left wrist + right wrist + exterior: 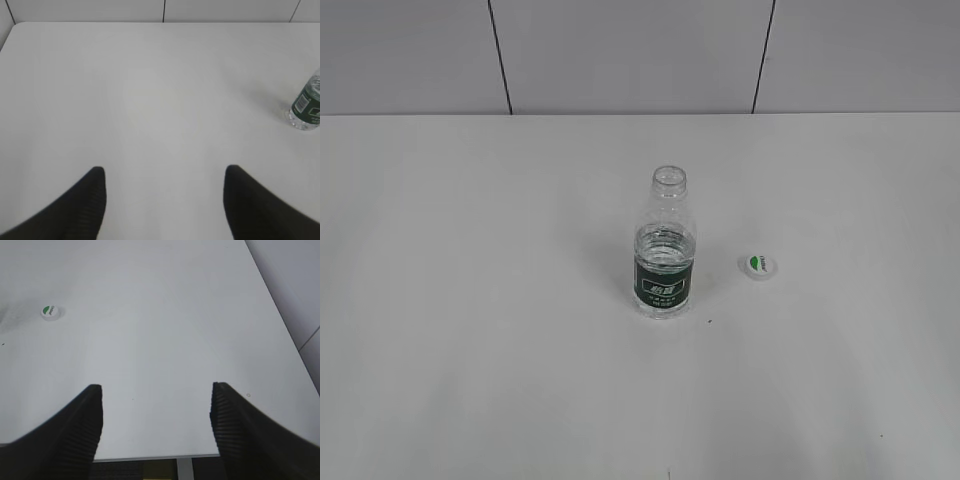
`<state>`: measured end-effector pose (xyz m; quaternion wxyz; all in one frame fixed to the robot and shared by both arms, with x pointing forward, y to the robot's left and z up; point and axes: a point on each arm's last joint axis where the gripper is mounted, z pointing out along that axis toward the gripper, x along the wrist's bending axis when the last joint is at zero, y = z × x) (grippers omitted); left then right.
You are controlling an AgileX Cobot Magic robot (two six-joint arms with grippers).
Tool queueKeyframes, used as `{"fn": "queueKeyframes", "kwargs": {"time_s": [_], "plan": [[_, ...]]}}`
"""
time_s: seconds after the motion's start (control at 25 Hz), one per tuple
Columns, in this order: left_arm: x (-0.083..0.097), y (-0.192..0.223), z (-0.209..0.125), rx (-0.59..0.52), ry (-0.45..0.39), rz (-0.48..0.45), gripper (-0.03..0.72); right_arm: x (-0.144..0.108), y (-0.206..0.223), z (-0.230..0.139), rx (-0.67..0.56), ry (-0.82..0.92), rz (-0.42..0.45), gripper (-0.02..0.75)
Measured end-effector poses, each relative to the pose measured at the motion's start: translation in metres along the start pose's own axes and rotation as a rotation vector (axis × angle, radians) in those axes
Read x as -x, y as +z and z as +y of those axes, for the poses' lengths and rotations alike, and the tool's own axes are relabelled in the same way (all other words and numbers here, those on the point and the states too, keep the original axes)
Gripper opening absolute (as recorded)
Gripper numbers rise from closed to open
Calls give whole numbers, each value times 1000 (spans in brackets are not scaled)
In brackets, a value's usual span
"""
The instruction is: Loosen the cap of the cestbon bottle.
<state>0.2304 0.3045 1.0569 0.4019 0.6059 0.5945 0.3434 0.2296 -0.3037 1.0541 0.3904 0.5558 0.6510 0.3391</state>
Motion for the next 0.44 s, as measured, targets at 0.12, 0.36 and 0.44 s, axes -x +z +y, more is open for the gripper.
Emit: {"fn": "queueKeyframes", "kwargs": {"time_s": [0.12,0.36,0.44], "plan": [[0,0,0,0,0,0,452,0,0,0,0,0,0,516],[0,0,0,0,0,0,452,0,0,0,0,0,-1,516],[0,0,0,0,0,0,452,0,0,0,0,0,-1,516]]}}
